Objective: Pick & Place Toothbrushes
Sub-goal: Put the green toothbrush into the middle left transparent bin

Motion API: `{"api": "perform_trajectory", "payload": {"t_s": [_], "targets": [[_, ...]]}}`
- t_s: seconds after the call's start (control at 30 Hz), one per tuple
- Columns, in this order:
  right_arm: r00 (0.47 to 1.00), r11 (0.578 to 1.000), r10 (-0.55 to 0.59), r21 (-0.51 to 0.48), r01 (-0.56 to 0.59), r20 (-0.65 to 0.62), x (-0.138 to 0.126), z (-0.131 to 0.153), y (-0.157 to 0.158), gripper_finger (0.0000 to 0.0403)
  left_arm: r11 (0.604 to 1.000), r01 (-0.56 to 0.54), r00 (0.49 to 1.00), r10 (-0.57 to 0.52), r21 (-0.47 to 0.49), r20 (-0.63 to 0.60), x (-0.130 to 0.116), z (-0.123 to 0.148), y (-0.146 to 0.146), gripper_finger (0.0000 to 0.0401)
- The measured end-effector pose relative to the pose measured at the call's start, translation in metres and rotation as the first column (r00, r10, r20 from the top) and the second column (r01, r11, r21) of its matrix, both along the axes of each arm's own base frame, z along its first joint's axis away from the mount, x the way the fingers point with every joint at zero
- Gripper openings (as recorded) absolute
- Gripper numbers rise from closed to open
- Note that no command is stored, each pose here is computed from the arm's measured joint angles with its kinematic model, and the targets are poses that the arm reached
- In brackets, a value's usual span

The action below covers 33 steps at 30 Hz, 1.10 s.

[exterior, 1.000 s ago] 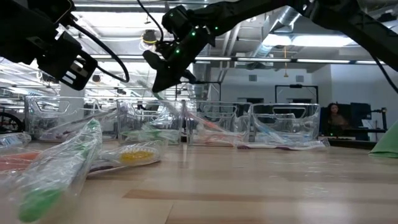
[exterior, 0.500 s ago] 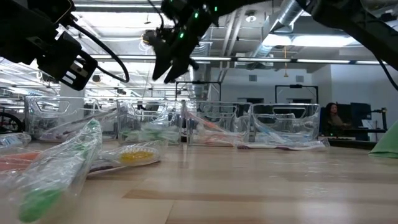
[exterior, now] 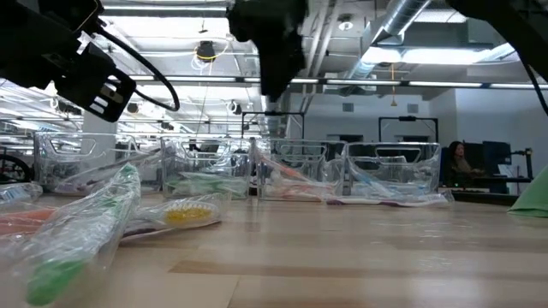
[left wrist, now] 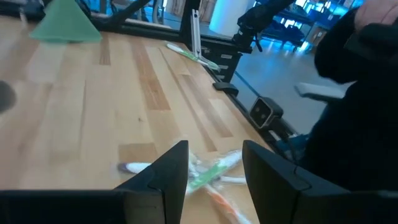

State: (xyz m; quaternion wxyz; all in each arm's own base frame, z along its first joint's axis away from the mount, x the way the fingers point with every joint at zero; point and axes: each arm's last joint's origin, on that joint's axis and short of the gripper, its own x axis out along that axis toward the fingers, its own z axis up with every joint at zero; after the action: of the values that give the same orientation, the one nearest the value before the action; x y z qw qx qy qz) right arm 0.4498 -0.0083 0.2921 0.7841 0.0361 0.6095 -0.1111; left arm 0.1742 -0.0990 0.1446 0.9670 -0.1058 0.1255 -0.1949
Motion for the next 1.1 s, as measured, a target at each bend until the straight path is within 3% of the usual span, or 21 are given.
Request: {"api": "perform_trajectory", "payload": {"t_s": [0.2,0.47,0.57,0.7,0.83,1.0,1.1], "targets": [[0.983,0.995,0.099,0.005,-0.099,-0.156,-0.017,-0.005,0.062,0.0216,0.998,-0.015,0.999,0.013,0.067,0.03,0.003,0.0,0.005,0.0144],[0.948,0.961,0.275,0.009,-0.278,-0.158,-0.043,-0.005,0.163,0.0216,0.998,-0.019,0.999,0.017,0.068,0.031,0.003,0.0,0.006,0.0144],[0.956,0.966,0.257,0.018,-0.257,-0.145,-0.057,-0.005,0.196,0.0216,0.998,-0.019,0.999,0.017,0.067,0.03,0.003,0.0,0.006,0.0144],[0.984,0.991,0.131,0.039,-0.127,-0.118,-0.08,-0.005,0.238,0.0216,0.997,-0.019,0.999,0.017,0.069,0.031,0.003,0.0,0.006,0.0144],[0.989,0.989,-0.13,0.065,0.134,-0.07,-0.105,-0.005,0.274,0.0216,0.996,-0.016,0.999,0.013,0.085,0.039,0.003,0.0,0.006,0.0144],[0.904,0.895,-0.425,0.132,0.427,-0.038,-0.136,-0.005,0.31,0.0216,0.997,-0.017,0.999,0.013,0.081,0.047,0.003,0.001,0.006,0.0144],[0.827,0.811,-0.561,0.174,0.559,-0.042,-0.153,-0.005,0.327,0.0216,0.997,-0.017,0.998,0.013,0.074,0.059,0.004,0.002,0.006,0.0144]]}}
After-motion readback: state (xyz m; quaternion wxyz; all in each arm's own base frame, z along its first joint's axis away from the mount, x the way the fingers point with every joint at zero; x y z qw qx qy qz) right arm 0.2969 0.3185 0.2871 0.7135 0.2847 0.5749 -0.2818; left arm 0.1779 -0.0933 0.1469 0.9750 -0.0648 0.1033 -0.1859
